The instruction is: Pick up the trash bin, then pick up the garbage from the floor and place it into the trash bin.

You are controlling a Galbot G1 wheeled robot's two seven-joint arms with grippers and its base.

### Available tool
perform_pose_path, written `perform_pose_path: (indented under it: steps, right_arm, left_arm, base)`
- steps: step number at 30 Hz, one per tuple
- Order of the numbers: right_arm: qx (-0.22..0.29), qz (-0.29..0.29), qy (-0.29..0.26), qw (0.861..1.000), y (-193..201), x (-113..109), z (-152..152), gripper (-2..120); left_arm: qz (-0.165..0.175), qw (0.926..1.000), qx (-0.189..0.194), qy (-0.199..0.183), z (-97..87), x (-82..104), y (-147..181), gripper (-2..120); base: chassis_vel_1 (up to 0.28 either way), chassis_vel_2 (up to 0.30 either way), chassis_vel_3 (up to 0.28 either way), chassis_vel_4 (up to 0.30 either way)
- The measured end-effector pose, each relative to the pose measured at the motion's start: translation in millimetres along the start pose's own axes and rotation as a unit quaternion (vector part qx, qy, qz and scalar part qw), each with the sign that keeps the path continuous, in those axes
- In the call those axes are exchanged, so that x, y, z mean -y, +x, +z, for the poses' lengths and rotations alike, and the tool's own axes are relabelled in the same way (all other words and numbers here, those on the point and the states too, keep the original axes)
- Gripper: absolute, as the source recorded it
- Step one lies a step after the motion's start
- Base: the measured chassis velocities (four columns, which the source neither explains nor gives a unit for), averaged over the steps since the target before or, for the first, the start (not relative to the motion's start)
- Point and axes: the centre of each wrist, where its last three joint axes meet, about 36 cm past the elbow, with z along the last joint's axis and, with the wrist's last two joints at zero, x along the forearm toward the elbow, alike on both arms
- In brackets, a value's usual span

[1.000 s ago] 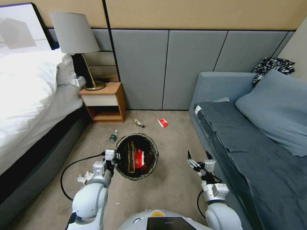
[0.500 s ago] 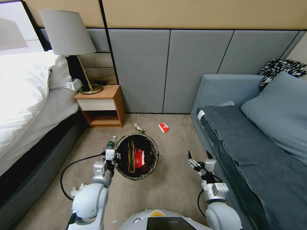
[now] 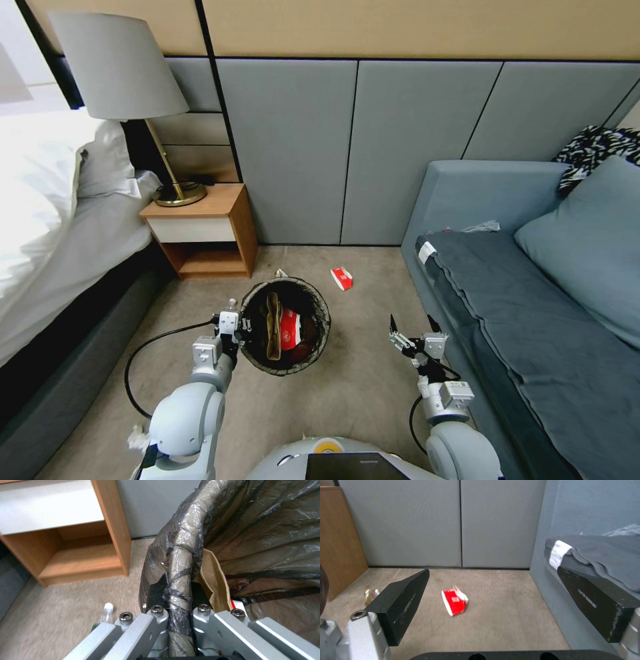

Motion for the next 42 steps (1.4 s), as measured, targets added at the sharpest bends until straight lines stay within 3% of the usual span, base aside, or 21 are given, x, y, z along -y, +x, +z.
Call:
perform_pose_path:
  steps: [42]
  right_arm:
    - [0.013, -0.001, -0.008, 1.0, -7.1, -4.1, 2.8, 100]
  left_arm:
    - [-0.001, 1.0, 0.001, -0.002, -1.2, -2.6, -1.3, 1]
  base:
    - [-0.155, 0.156, 0.156, -0.154]
